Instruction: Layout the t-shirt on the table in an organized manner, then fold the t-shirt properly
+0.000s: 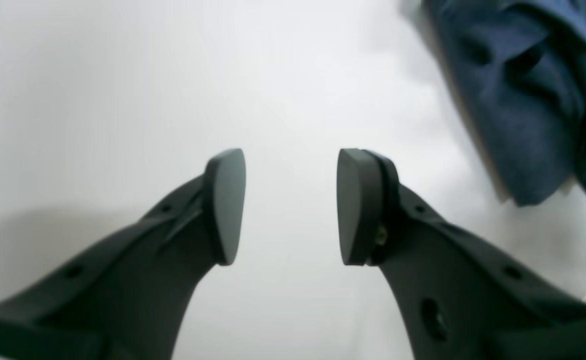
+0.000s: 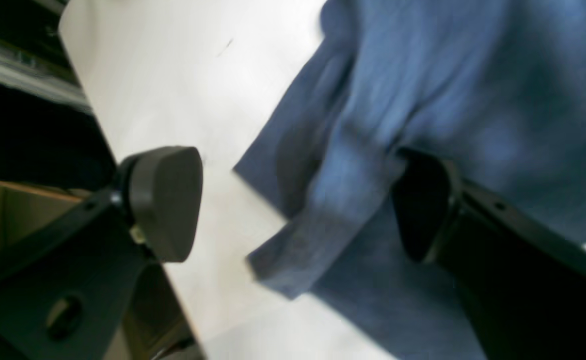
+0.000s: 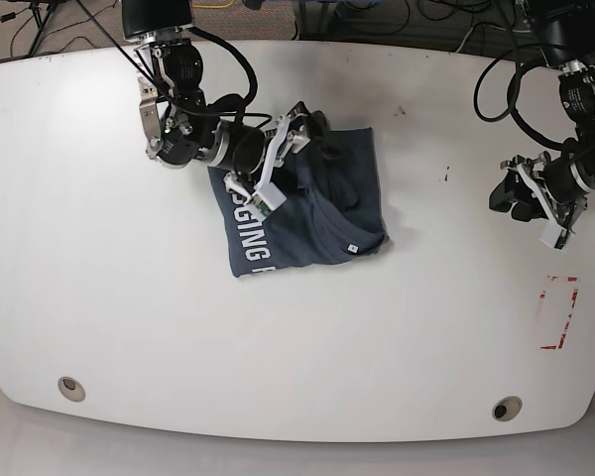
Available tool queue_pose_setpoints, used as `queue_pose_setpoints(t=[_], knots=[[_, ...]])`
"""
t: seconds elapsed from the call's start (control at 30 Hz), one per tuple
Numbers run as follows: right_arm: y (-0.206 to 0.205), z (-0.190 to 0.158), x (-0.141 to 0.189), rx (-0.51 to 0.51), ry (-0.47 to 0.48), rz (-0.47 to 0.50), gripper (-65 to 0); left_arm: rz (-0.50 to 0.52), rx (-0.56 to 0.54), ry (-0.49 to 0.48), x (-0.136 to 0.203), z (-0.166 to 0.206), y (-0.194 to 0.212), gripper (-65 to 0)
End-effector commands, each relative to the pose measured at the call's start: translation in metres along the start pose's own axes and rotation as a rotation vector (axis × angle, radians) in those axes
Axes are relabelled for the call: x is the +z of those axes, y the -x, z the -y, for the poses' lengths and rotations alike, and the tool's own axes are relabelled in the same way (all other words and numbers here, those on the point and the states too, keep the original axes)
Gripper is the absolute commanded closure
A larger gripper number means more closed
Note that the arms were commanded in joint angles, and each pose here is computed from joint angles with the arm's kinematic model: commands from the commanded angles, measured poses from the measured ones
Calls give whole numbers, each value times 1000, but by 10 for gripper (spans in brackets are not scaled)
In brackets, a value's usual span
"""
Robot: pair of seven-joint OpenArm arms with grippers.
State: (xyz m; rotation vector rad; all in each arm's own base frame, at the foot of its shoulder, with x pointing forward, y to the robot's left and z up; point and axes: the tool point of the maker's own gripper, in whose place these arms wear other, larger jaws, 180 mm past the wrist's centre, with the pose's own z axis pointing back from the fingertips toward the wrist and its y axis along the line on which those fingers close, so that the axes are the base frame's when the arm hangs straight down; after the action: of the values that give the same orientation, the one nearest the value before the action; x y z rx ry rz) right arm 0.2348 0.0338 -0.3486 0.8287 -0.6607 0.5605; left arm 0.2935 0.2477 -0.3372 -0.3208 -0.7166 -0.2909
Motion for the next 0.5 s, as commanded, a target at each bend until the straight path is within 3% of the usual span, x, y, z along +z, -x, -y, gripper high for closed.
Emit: queue_pose_setpoints(t=[0.0, 0.13, 0.47], knots=[[-26, -32, -9, 28, -91, 88, -566, 43, -27, -6, 6, -2, -15, -283], [-32, -59, -25, 37, -153, 95, -566, 55, -34, -10, 6, -4, -23, -283], [-55, -63, -35, 89, -130, 130, -566, 32, -99, 38, -5, 15, -29, -282]])
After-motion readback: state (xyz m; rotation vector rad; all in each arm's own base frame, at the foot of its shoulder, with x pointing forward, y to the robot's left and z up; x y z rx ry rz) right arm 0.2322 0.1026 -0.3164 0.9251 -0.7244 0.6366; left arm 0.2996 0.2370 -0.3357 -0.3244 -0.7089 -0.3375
